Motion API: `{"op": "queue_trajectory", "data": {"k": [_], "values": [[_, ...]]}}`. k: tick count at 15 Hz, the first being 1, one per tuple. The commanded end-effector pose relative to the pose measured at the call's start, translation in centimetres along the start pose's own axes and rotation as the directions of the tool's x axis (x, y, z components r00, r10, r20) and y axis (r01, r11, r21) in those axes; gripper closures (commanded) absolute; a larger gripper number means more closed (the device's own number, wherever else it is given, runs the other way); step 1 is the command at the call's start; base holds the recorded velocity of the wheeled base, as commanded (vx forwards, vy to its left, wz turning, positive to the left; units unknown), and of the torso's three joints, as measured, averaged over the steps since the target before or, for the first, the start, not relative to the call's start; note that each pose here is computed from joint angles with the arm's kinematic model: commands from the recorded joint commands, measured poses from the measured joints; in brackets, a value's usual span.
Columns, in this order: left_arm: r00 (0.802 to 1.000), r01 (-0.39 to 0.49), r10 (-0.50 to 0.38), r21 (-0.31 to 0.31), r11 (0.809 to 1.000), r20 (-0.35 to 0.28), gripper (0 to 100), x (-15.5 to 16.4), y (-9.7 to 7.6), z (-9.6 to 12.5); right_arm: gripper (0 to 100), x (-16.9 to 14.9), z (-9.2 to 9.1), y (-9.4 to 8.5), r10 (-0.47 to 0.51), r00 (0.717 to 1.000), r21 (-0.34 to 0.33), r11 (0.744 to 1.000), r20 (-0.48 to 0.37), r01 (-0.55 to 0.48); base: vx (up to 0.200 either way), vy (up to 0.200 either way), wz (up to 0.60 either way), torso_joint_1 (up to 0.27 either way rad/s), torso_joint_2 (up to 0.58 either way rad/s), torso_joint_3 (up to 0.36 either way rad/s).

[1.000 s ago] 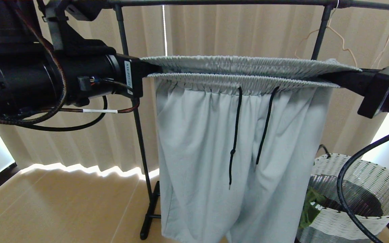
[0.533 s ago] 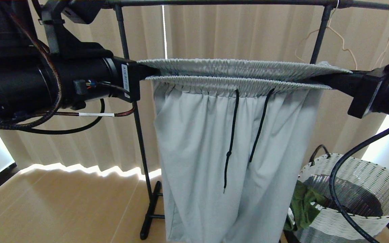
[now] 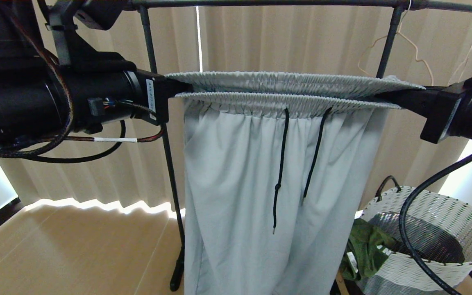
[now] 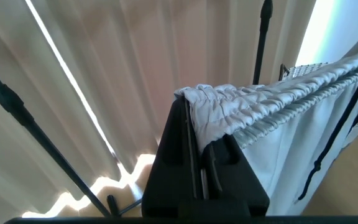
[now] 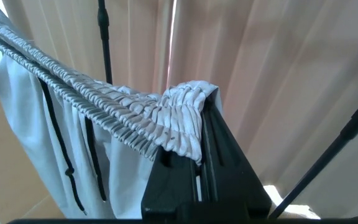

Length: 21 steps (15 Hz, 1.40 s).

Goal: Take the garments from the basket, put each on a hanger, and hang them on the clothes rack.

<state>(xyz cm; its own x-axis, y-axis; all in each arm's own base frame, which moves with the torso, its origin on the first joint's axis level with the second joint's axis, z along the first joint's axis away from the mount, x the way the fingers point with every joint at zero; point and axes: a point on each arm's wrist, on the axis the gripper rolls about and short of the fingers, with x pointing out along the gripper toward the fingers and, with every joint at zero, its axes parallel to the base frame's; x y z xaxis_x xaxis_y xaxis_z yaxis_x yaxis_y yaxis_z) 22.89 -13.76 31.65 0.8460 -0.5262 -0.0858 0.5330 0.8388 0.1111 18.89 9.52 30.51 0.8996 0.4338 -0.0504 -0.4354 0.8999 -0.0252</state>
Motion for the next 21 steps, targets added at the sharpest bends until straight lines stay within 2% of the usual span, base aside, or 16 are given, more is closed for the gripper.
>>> {"op": "queue_trajectory", "data": {"k": [1,2,9,12,13,15,21], "values": [[1.0,-0.001,0.001,0.0,1.0,-0.002,100,0.0,0.0,0.0,100,0.1,-0.1,0.0,0.0,1.0,0.0,1.0,-0.002,0.0,0.0,0.0,0.0,0.0,0.0,0.0],[1.0,0.0,0.0,0.0,1.0,0.0,100,0.0,0.0,0.0,0,0.1,-0.1,0.0,0.0,1.0,0.0,1.0,-0.003,0.0,0.0,0.0,0.0,0.0,0.0,0.0],[1.0,-0.012,0.013,0.024,1.0,-0.018,100,0.0,0.1,-0.6,0,-0.4,-0.6,0.1,0.009,1.0,0.004,1.0,-0.008,-0.009,0.0,0.0,0.0,0.0,0.0,0.0],[0.995,-0.097,0.098,0.029,0.995,-0.03,100,0.2,1.1,-0.7,0,-1.8,-0.5,0.3,0.142,0.99,0.004,0.99,0.017,-0.142,0.0,0.0,0.0,0.0,0.0,0.0],[0.992,-0.117,0.118,0.03,0.993,-0.037,100,0.2,1.2,-0.8,0,-2.3,-1.1,0.4,0.201,0.98,0.004,0.98,0.006,-0.201,0.0,0.0,0.0,0.0,0.0,0.0],[0.989,-0.14,0.141,0.03,0.99,-0.036,100,0.2,1.4,-0.8,0,-2.8,-1.4,0.5,0.236,0.972,0.003,0.972,0.003,-0.236,0.0,0.0,0.0,0.0,0.0,0.0],[0.987,-0.151,0.152,0.031,0.988,-0.047,100,-0.1,1.4,-1.1,0,-2.8,-1.5,0.3,0.221,0.975,0.0,0.975,-0.002,-0.221,0.0,0.0,0.0,0.0,0.0,0.0]]}}
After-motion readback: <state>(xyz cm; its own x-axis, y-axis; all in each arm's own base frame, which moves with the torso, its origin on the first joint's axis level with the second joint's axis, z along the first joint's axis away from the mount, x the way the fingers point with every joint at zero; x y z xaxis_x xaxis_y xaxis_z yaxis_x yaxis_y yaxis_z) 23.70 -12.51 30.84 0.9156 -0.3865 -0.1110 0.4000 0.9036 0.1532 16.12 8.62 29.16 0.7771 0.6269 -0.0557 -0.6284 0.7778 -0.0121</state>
